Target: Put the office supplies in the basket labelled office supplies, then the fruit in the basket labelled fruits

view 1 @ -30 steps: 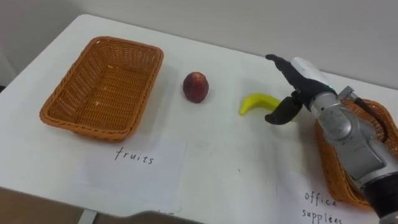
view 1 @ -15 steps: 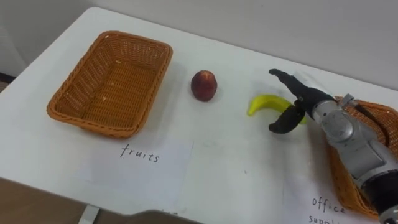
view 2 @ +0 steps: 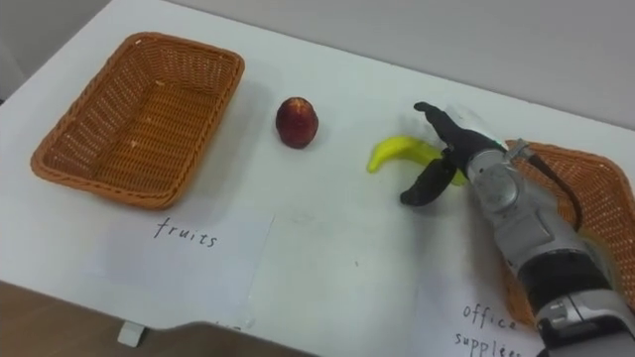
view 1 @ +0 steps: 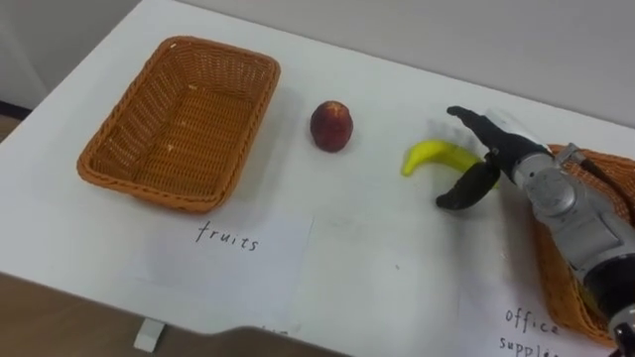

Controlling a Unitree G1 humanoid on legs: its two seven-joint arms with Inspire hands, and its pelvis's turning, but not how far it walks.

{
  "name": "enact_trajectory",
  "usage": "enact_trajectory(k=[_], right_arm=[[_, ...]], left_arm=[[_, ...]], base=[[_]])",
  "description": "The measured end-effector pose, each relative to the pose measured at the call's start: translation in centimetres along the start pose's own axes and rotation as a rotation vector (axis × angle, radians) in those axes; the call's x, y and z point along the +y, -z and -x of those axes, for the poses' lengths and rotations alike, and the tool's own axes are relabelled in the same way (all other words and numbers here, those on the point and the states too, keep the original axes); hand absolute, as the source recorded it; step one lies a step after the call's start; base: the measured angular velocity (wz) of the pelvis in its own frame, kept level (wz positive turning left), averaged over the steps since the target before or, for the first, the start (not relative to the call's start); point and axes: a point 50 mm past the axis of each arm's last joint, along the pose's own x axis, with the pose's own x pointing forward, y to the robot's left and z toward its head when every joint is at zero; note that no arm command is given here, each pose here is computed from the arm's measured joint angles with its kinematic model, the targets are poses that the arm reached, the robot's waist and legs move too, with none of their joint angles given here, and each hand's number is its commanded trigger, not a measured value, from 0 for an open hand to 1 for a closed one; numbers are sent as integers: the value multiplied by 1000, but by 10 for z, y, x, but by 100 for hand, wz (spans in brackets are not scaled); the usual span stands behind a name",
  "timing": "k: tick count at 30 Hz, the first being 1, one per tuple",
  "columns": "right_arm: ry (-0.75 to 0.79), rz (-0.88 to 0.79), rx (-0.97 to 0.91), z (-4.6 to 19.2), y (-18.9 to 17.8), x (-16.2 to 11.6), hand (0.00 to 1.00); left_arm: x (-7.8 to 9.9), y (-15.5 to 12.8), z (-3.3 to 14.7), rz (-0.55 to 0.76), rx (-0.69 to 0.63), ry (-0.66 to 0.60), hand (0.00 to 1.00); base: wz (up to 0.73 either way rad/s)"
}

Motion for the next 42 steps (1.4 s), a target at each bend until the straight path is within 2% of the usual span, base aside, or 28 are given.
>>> enact_trajectory(k=[9,25,33,42], right_arm=[[14,0,11,-3,1,-8,0],[7,-34,19,-3,3,-6,0],[-95,-31,45,-3,7,1,0],[-204,-29,63,-2,9,8,0]], left_arm=[[4,-15,-3,15,-39,-9,0],[3,-20,-4,-14,-47,-10,0],[10,-23,-7,-36,-39,-11,0],[10,-22,-7,-36,-33,-1,0]], base=[[0],[0],[1],[1]])
